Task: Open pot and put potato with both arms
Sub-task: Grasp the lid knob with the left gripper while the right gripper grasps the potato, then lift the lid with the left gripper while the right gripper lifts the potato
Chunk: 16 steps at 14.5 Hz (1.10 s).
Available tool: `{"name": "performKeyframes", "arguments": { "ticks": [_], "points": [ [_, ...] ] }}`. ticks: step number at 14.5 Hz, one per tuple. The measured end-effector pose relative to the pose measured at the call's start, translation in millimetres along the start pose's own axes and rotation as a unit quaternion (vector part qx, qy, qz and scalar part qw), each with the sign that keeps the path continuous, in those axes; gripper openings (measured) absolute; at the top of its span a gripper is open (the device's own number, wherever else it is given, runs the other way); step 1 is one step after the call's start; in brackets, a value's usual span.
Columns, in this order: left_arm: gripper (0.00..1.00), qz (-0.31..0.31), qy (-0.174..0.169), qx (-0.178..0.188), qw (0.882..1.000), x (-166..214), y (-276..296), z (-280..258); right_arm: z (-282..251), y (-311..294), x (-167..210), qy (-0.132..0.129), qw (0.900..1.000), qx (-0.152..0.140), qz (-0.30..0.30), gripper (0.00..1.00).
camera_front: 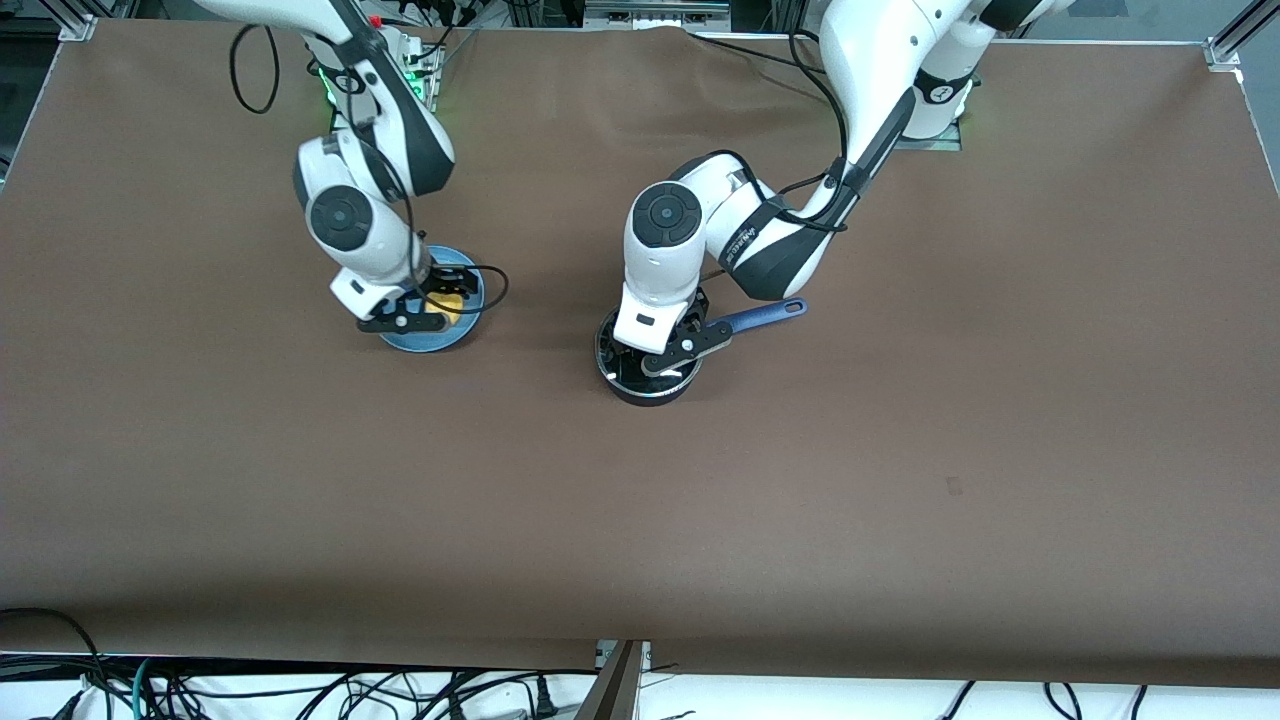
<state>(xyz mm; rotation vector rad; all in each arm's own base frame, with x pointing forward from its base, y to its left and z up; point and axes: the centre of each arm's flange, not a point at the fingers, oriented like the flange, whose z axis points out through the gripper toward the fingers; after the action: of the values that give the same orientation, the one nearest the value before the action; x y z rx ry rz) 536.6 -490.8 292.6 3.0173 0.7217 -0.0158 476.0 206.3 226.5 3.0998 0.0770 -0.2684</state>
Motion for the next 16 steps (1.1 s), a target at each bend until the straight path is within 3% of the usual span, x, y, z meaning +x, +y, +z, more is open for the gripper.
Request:
{"name": "performKeyframes", "arguments": {
  "ticks": [4, 7, 10, 13, 16],
  "points": [
    [0.8, 0.003, -0.001, 0.002, 1.0, -5, 2, 4, 32, 2, 1, -0.012, 1.0, -0.002, 0.001, 1.0],
    [0.7, 0.005, -0.001, -0.001, 1.0, -8, 4, 5, 32, 5, 1, -0.012, 1.0, -0.003, 0.004, 0.99],
    [0.67, 0.005, -0.001, -0.002, 1.0, -8, 4, 4, 33, 6, 1, -0.013, 1.0, -0.003, 0.005, 0.96],
    [0.67, 0.004, 0.0, -0.002, 1.0, -7, 4, 4, 32, 6, 1, -0.013, 1.0, -0.003, 0.005, 0.67],
    [0.67, -0.002, 0.005, -0.012, 1.0, 2, 5, -9, 31, 6, 1, -0.012, 1.0, -0.003, 0.005, 0.63]
  ]
}}
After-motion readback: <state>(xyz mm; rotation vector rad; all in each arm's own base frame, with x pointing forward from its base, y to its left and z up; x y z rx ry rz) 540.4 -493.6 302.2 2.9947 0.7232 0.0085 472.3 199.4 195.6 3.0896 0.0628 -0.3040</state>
